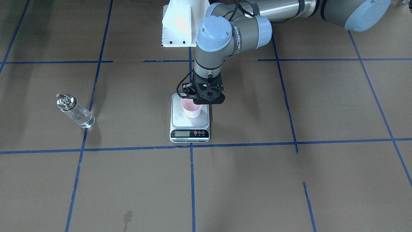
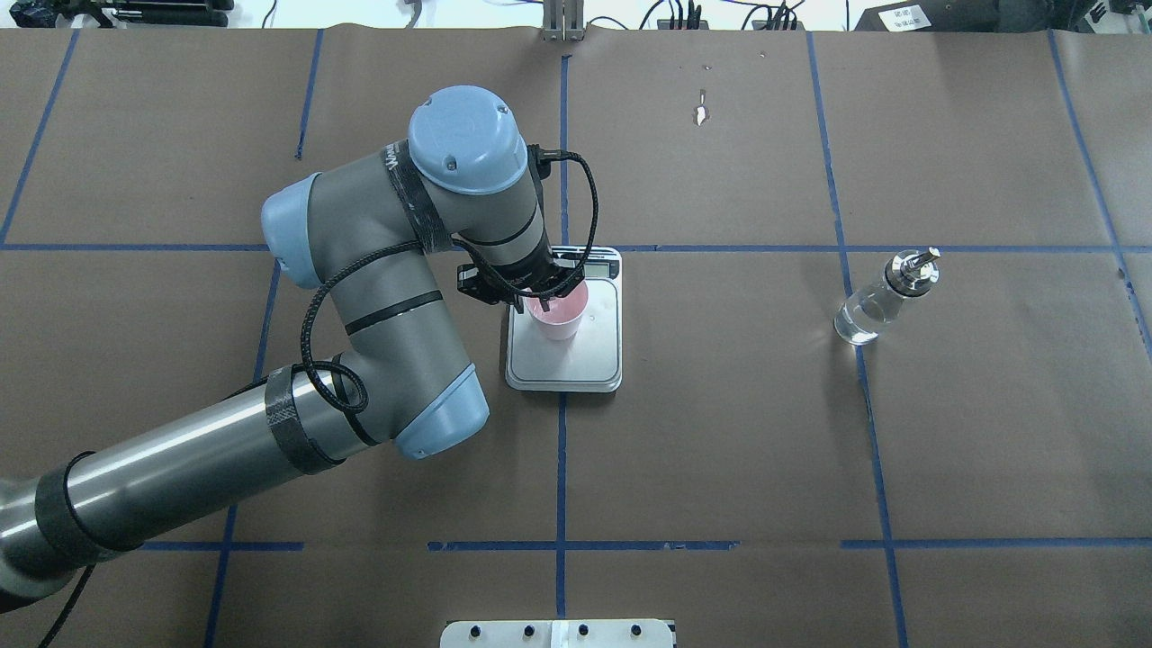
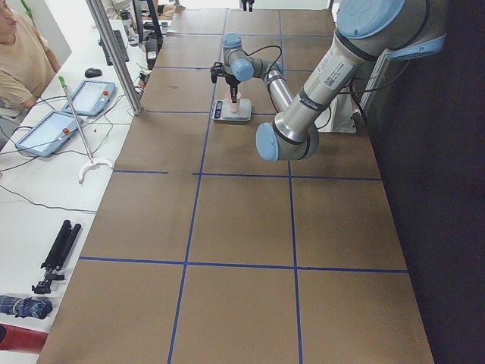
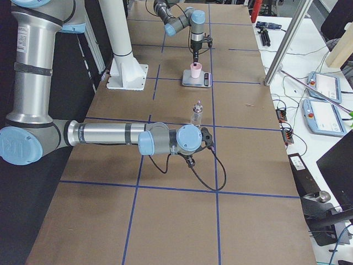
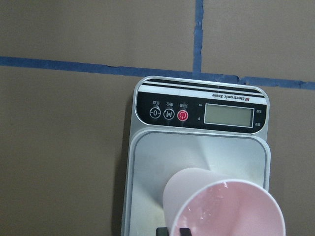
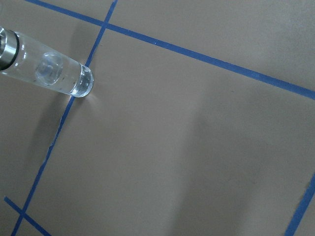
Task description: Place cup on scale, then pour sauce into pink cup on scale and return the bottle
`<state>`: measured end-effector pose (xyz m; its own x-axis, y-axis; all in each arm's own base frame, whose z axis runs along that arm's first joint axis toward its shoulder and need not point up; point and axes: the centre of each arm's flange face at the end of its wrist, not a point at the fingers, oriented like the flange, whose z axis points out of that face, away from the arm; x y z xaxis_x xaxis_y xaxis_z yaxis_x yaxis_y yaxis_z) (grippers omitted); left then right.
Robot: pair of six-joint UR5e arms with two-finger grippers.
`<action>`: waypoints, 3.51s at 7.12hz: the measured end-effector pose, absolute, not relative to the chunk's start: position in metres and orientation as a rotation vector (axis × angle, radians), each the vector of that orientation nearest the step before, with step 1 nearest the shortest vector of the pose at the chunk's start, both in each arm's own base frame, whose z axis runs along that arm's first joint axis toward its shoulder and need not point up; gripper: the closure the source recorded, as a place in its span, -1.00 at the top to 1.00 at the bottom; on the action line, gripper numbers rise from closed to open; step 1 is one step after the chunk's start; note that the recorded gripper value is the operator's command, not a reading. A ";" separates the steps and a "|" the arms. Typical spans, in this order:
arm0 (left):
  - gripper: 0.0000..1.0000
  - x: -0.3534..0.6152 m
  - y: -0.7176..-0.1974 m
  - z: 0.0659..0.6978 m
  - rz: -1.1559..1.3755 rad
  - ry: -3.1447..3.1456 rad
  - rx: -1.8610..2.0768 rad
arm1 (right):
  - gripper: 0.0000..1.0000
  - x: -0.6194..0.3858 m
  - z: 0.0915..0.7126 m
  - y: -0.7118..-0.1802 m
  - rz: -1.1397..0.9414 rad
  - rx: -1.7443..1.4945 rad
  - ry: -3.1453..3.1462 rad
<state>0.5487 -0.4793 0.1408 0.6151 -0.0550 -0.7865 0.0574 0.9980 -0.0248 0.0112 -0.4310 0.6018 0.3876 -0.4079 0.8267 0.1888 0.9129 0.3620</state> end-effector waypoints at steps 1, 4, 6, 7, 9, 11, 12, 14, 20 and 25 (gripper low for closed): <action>0.43 0.541 -0.478 0.134 -0.063 0.923 0.015 | 1.00 0.011 0.599 -0.434 -0.389 0.229 -1.111; 0.42 0.425 -0.483 0.130 -0.125 1.017 0.125 | 0.57 0.010 0.584 -0.447 -0.419 0.283 -1.094; 0.43 0.372 -0.487 0.145 -0.144 1.023 0.182 | 0.99 0.010 0.580 -0.461 -0.406 0.295 -1.065; 0.43 0.352 -0.494 0.152 -0.147 1.013 0.210 | 0.86 0.010 0.565 -0.474 -0.393 0.322 -1.046; 0.43 0.335 -0.502 0.162 -0.163 0.998 0.227 | 1.00 -0.006 0.526 -0.501 -0.360 0.488 -0.913; 0.43 0.334 -0.503 0.167 -0.169 0.993 0.222 | 0.99 -0.097 0.497 -0.502 -0.246 0.777 -0.770; 0.43 0.334 -0.504 0.171 -0.170 0.990 0.219 | 0.85 -0.128 0.495 -0.490 -0.185 0.844 -0.785; 0.43 0.336 -0.505 0.176 -0.171 0.986 0.214 | 0.84 -0.149 0.498 -0.451 -0.084 0.850 -0.944; 0.44 0.339 -0.505 0.170 -0.171 0.997 0.217 | 0.95 -0.171 0.546 -0.340 -0.118 0.781 -1.145; 0.45 0.339 -0.503 0.170 -0.166 1.002 0.222 | 0.94 -0.278 0.534 -0.288 -0.055 0.893 -1.088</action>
<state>0.3386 -0.5033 0.1705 0.5288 -0.0363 -0.8480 0.2392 0.9650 0.1079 -0.2783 -0.2880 0.5343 0.4985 -0.4493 0.7414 -0.3723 0.6614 0.6511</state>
